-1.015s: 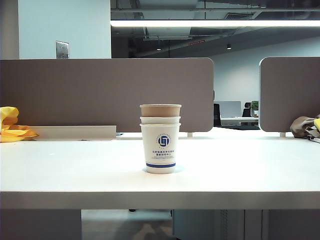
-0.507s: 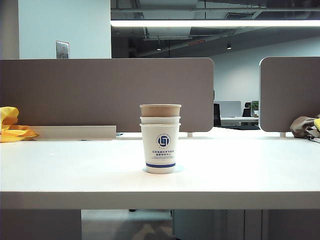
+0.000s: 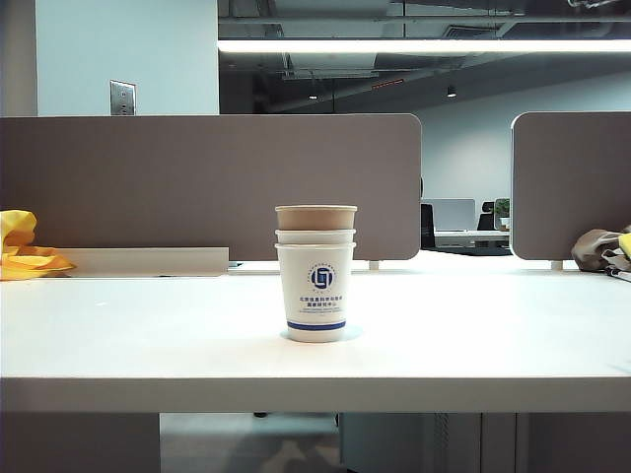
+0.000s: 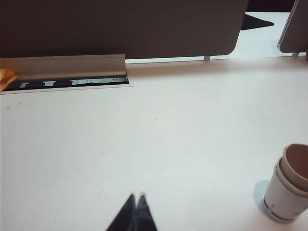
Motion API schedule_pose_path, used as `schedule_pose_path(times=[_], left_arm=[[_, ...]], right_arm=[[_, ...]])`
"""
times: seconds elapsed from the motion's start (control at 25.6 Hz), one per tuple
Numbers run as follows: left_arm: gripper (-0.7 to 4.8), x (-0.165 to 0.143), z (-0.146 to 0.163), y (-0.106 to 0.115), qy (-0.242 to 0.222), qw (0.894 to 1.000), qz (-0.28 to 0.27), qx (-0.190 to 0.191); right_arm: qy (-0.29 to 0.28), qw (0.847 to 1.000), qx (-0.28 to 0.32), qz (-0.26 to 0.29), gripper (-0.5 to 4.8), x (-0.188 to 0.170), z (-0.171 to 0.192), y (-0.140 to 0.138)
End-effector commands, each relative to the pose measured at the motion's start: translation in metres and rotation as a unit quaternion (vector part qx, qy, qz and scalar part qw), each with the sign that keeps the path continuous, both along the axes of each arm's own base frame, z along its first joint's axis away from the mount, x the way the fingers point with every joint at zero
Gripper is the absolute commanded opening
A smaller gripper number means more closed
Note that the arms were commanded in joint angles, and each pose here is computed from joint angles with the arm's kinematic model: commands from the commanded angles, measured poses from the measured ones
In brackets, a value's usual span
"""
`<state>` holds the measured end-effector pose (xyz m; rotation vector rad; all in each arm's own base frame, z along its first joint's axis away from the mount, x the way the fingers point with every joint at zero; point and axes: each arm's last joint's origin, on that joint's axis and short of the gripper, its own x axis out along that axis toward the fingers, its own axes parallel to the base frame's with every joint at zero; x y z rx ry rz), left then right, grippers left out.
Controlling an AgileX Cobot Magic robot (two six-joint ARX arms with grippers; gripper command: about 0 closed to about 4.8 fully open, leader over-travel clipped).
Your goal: Pick up all the paper cups on the table one by one and stack them together.
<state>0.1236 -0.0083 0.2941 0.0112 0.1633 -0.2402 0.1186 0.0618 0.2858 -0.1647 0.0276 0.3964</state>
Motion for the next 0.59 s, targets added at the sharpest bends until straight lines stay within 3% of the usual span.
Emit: schedule_pose_path(times=[0.04,0.51,0.59], left_arm=[[-0.05,0.002,0.002,0.000,-0.013,1.000,0.001,-0.001],[-0.05,0.003,0.000,0.000,0.001,1.000,0.000,-0.018],[-0.05,0.005,-0.007,0.000,0.007,1.000,-0.004,0.002]], right_arm=[[-0.012,1.000,0.008,-0.001,0.72,0.000,0.004,0.000],[0.011,1.000,-0.005,0.001,0.73,0.001,-0.004,0.001],[0.015,1.000,-0.010,0.004,0.72,0.004,-0.021,0.002]])
